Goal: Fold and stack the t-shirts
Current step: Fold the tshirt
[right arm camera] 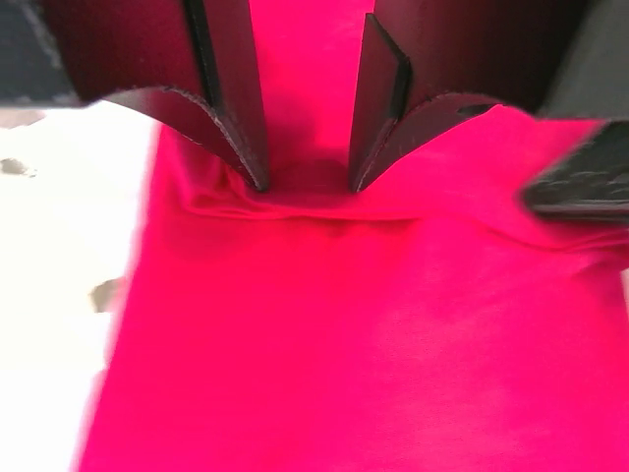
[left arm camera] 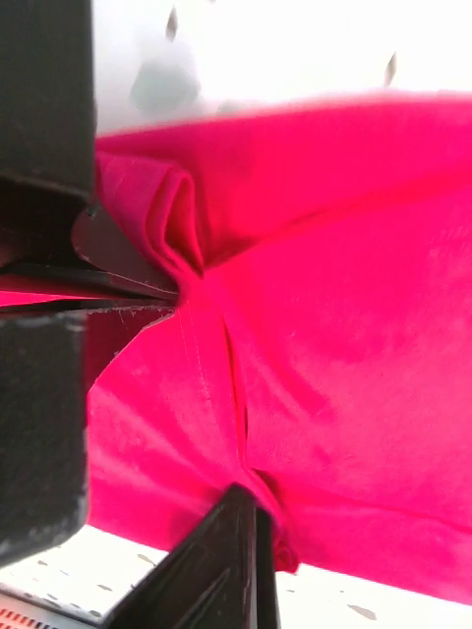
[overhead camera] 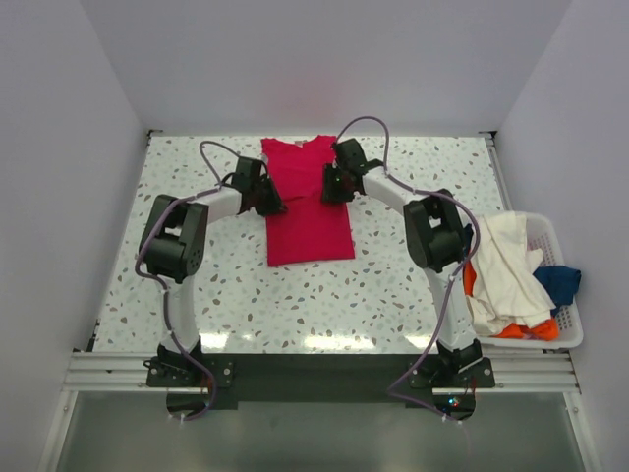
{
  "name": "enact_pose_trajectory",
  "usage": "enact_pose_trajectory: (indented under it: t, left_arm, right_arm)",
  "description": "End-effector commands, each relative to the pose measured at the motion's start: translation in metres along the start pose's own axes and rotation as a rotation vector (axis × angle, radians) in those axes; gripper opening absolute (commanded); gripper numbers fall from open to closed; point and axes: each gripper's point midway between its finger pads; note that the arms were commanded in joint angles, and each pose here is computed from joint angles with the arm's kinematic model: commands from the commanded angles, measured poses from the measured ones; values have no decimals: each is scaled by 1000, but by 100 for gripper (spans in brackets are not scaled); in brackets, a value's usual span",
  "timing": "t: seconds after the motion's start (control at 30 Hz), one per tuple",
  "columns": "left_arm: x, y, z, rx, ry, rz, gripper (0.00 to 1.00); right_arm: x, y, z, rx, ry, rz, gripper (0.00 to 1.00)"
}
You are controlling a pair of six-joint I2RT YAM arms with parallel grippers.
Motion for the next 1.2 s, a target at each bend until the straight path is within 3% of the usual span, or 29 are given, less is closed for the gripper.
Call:
enact_pose_trajectory:
  t: [0.0,0.4,0.63,0.77,0.9,1.0,1.17]
  left_arm:
    - [-27,-1,7,22,6,-57,8]
    - [-20,2,20,25,48,-51,9]
    - [-36,10,1,90,26,-71,10]
    - [-50,22,-24,186,-9,-97,17]
    - [-58,39,-49,261,-47,-126,30]
    - [-48,50,-69,295,-71,-122,31]
    - [5,57,-80,298,-56,-64,30]
  right_arm:
    - [-13,-2,-25,6,-35,4,42]
    - [-12,1,-46,-32,-128,26,41]
    - [-37,36,-42,-142,-201,-26,43]
    - [-37,61,-32,-186,-206,-42,44]
    - [-30,79,-18,-237,-229,-65,44]
    - [-17,83,-8,-273,-239,-54,44]
    - [12,77,-1,-300,-278,-8,44]
Point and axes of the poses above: each gripper's point midway between its finger pads, its own y axis back along the fingers, its own z axis along the line the jaws close on, x = y × z, and after that the axes turned 1 degree about -y, right-handed
